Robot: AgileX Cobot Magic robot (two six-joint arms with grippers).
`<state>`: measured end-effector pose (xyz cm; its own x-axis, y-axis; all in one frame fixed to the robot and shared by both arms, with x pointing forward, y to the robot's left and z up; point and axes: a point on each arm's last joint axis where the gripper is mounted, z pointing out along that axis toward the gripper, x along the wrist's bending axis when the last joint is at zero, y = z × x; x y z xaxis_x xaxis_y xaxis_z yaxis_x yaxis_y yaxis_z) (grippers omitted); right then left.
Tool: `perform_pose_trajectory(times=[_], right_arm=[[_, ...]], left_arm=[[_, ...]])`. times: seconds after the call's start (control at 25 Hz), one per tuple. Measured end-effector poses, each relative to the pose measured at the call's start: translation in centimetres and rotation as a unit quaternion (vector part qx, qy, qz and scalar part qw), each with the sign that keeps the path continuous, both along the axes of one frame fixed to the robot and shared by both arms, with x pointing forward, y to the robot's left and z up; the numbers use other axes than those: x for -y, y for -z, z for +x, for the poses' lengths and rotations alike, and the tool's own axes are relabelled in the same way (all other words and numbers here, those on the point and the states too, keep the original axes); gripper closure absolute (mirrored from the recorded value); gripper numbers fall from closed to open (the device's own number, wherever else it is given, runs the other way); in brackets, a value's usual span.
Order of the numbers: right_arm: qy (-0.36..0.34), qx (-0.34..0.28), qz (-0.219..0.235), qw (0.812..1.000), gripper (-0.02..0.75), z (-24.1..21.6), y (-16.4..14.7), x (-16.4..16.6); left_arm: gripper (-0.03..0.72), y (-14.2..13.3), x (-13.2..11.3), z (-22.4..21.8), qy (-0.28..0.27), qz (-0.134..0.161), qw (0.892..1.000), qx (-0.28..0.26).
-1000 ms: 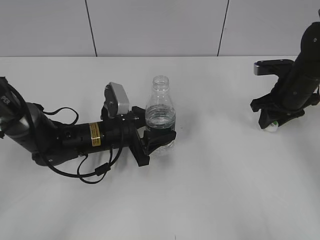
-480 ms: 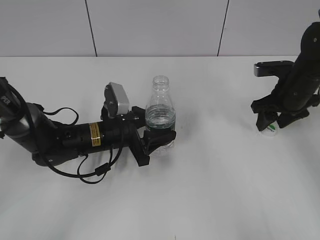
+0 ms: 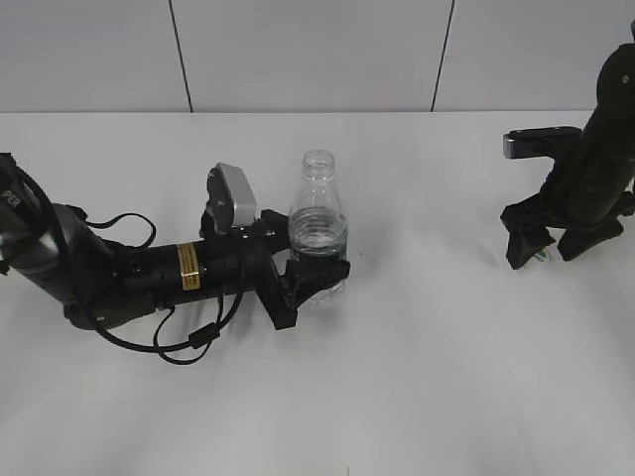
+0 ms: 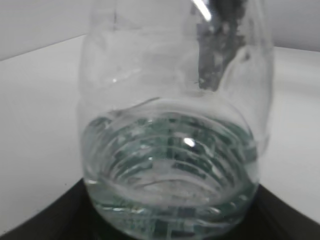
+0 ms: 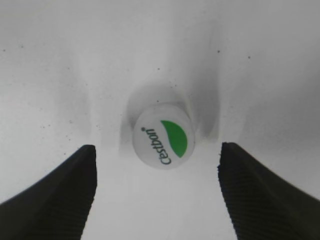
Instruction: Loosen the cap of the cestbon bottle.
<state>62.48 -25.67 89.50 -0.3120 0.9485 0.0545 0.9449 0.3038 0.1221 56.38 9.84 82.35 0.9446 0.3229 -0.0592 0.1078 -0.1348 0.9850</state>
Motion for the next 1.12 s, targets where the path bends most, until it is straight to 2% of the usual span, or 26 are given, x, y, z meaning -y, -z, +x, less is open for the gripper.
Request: perform_pose_trajectory(times=[0.24, 0.56, 0.76, 1.12], right_arm=[[-0.002, 0.0, 0.0, 1.0, 0.163, 0.0, 0.0, 0.0], [-0.013, 0.0, -0.001, 1.0, 0.163, 0.0, 0.0, 0.0], [-0.018, 0.001, -0.002, 1.0, 0.163, 0.0, 0.0, 0.0], [-0.021, 0.001, -0.002, 1.0, 0.164, 0.0, 0.0, 0.0]], left_arm=[[0.125, 0.2, -0.1, 0.1, -0.011, -0.001, 1.0, -0.022], [0.102, -0.2, -0.1, 0.2, -0.015, -0.008, 0.999, -0.041], [0.102, -2.8, 0.1, 0.5, -0.014, -0.023, 1.0, -0.016], [0.102, -8.8, 0.2, 0.7, -0.017, -0.073, 0.997, -0.005]])
